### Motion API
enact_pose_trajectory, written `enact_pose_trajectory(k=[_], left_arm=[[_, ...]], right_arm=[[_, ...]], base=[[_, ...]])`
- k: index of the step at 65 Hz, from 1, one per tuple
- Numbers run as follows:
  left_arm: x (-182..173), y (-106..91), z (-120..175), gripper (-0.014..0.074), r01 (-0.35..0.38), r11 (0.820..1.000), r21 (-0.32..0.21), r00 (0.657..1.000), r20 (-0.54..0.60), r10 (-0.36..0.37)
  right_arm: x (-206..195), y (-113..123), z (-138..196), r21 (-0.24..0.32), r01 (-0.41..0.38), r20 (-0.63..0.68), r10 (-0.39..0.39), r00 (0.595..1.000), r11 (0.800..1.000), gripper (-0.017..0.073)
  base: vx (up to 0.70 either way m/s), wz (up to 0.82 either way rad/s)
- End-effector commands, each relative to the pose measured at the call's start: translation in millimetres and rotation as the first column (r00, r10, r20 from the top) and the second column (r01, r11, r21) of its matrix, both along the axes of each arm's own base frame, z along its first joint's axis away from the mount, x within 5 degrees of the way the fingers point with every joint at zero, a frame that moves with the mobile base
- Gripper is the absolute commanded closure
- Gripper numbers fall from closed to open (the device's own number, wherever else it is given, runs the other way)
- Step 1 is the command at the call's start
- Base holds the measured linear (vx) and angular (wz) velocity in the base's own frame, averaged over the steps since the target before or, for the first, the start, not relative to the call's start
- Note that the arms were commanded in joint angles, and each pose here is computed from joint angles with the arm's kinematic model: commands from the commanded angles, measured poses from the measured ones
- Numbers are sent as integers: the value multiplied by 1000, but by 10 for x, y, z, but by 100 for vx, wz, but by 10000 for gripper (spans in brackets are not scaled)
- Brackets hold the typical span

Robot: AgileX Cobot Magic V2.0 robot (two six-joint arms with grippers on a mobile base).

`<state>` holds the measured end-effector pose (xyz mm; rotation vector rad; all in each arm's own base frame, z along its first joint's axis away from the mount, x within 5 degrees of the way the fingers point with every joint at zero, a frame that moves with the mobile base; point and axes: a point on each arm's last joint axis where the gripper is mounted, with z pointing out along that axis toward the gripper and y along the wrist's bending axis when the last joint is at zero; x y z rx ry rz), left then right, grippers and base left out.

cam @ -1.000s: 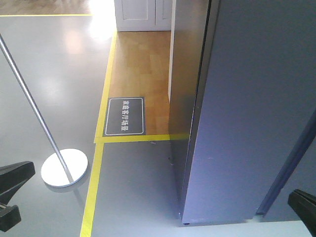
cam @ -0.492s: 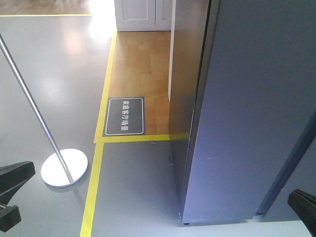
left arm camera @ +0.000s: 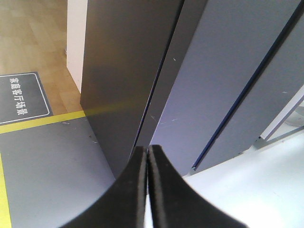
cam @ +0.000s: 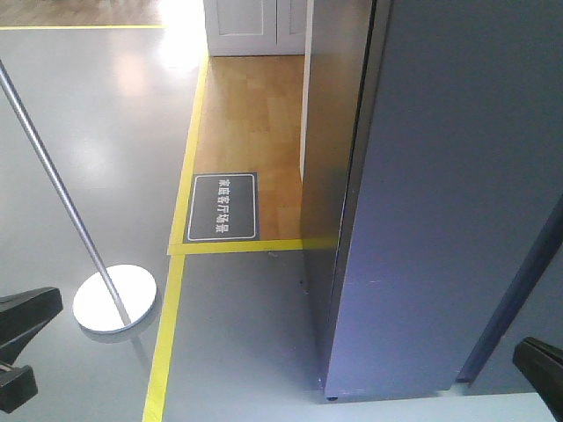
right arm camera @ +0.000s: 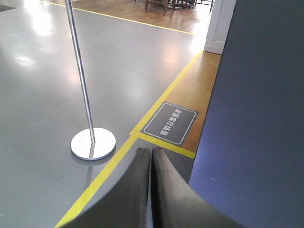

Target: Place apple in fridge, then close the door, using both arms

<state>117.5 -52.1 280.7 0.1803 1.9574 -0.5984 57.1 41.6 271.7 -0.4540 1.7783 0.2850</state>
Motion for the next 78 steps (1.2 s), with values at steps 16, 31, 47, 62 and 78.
enact_pose_trajectory(k=[16, 31, 47, 62, 78], left_arm=[[28, 25, 108, 600, -31, 999, 6, 998, 61, 31], [27, 60, 68, 600, -30, 991, 130, 997, 74, 20], [-97, 205, 107, 600, -189, 979, 80, 980, 74, 183], [-301, 333, -219, 600, -301, 953, -22, 932, 204, 299], [-515, 399, -758, 600, -324, 943, -81, 895, 297, 333]], right_arm=[[21, -10, 110, 31, 19, 44, -21, 999, 999, 555], [21, -9, 110, 31, 18, 43, -20, 999, 999, 555], [21, -9, 110, 31, 18, 43, -20, 999, 999, 555], [21, -9, 110, 31, 18, 43, -20, 999, 999, 555], [21, -9, 110, 31, 18, 43, -20, 999, 999, 555]], base=[[0, 0], [0, 0], [0, 0], [0, 0], [0, 0]])
